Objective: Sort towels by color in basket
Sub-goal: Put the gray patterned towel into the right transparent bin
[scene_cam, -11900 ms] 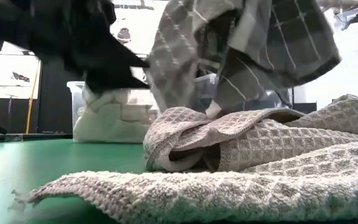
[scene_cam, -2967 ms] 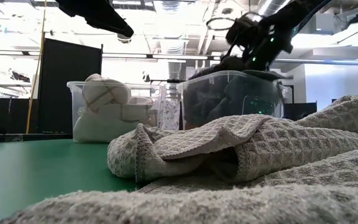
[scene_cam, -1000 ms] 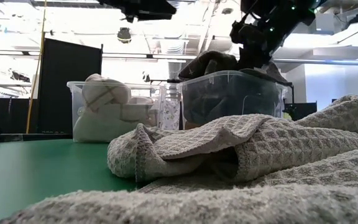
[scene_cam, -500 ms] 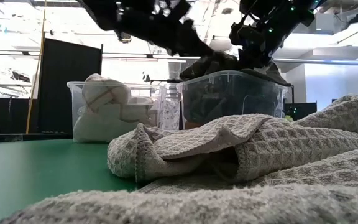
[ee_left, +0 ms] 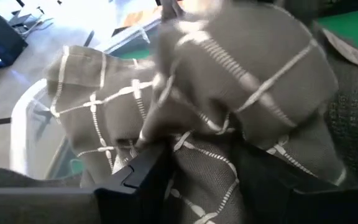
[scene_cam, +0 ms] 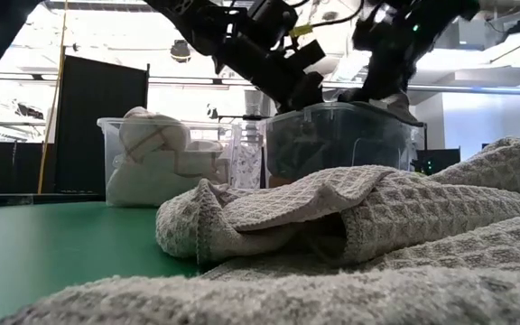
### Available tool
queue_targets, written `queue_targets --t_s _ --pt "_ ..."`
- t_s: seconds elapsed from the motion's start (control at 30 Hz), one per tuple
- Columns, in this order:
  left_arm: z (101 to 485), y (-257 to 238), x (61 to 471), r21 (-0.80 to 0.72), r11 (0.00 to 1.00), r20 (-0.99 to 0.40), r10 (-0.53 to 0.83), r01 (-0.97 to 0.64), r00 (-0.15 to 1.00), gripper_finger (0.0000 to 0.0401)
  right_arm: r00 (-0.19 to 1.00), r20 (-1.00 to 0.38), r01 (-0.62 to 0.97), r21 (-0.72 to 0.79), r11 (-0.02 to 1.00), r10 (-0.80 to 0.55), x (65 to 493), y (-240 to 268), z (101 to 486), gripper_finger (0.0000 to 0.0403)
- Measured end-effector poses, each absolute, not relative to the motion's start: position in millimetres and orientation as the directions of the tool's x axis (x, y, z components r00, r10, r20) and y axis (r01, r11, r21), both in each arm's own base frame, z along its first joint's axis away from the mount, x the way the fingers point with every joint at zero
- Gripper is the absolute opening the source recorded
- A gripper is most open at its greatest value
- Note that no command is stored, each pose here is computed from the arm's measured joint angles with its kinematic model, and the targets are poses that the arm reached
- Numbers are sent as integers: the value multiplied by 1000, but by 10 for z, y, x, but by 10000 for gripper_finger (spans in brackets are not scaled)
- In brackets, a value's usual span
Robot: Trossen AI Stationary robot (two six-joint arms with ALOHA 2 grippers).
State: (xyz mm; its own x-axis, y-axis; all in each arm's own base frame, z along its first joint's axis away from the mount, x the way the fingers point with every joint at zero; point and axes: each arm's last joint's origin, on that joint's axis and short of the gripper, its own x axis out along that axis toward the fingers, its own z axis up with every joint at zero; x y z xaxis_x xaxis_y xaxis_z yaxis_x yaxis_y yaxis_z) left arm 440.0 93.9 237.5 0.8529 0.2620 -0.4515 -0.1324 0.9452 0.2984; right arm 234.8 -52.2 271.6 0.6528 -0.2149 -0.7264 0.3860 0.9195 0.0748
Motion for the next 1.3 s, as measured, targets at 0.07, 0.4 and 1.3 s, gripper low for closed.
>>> queue_targets --t_s 0.07,0.4,1.3 --pt "2370 940 4403 298 945 -454 262 -132 852 173 686 -693 365 63 929 -222 2267 -503 2857 58" --pt "2366 940 4400 284 949 -459 261 -138 849 173 829 -509 318 89 944 -232 2107 -384 3232 178" --pt "3437 510 3562 300 943 -498 283 -143 820 173 501 -796 521 -35 853 -339 2756 -898 2239 128"
